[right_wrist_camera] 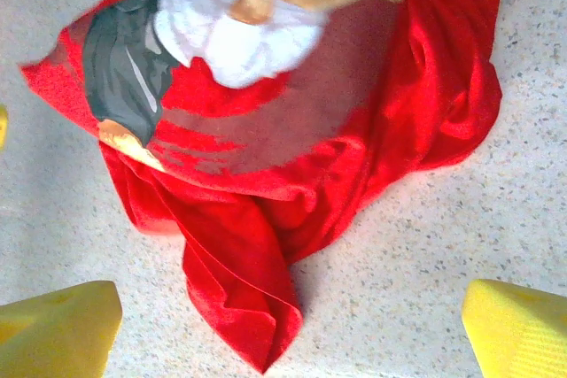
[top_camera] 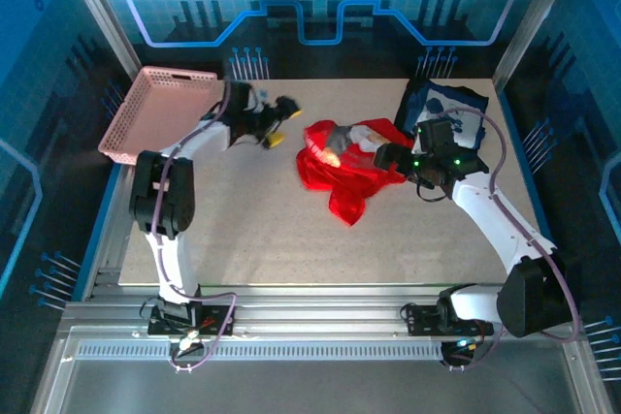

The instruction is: Fold and stack the t-shirts

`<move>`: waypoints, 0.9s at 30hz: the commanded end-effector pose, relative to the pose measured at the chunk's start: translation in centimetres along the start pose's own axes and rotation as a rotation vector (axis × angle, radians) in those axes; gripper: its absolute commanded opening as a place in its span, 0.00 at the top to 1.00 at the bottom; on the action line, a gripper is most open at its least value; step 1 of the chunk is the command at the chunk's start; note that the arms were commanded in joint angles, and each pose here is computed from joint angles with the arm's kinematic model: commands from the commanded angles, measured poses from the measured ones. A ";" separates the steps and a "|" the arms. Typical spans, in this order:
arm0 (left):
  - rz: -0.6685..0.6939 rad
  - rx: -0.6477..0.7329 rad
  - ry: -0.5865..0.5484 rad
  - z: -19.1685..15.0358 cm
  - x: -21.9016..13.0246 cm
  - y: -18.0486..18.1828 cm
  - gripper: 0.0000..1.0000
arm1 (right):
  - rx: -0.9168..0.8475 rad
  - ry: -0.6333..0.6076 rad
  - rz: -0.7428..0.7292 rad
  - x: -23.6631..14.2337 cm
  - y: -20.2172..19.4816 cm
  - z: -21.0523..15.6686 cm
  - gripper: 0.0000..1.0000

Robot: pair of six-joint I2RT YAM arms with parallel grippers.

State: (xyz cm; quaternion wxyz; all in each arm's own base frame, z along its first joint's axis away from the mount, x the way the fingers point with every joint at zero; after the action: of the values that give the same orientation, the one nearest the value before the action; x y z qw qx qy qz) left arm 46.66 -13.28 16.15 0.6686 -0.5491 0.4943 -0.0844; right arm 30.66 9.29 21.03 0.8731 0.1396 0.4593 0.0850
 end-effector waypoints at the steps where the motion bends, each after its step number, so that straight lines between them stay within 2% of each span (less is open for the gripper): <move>1: -0.086 0.198 -0.062 -3.4 -7.3 -5.2 0.01 | -0.045 0.120 -0.051 0.5 -0.8 -2.3 0.00; 5: 0.029 0.212 -0.022 -5.6 -8.0 -0.9 0.01 | 0.004 0.208 -0.113 1.3 -2.8 -4.2 0.00; 11: 0.078 0.146 0.071 -9.0 -6.1 3.7 0.03 | 0.060 0.227 -0.114 2.9 -4.9 -4.3 0.00; 14: 0.094 0.159 0.128 -10.6 -4.0 4.1 0.10 | 0.071 0.258 -0.112 4.5 -5.5 -4.3 0.02; 16: 0.108 0.155 0.153 -11.1 -2.7 4.4 0.19 | 0.085 0.269 -0.109 5.8 -5.9 -4.3 0.05; 19: 0.104 0.130 0.165 -10.8 -0.9 4.9 0.30 | 0.158 0.251 -0.093 7.7 -6.8 -4.1 0.15; 23: 0.127 0.119 0.172 -10.1 1.5 5.4 0.39 | 0.206 0.228 -0.107 10.1 -7.6 -3.3 0.28; 27: 0.150 0.108 0.189 -9.5 3.8 5.7 0.48 | 0.240 0.238 -0.129 12.3 -8.2 -2.5 0.36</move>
State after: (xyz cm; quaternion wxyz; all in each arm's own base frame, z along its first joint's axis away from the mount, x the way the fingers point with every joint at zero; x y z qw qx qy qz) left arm 37.33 -18.46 9.93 0.6481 -0.4631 0.5971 -0.0946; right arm 33.26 5.64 7.62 0.7833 0.1784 0.5955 0.0017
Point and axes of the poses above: each hand's point on the last joint's axis, 136 mm out from that joint toward the fingers, its own x axis out along the fingers, its own y axis along the line the jaws close on, z = x × y, the point moved 5 cm from there along -x, back along the fingers, and after that the axes turned 11 degrees about -x, right-handed, at the moved point
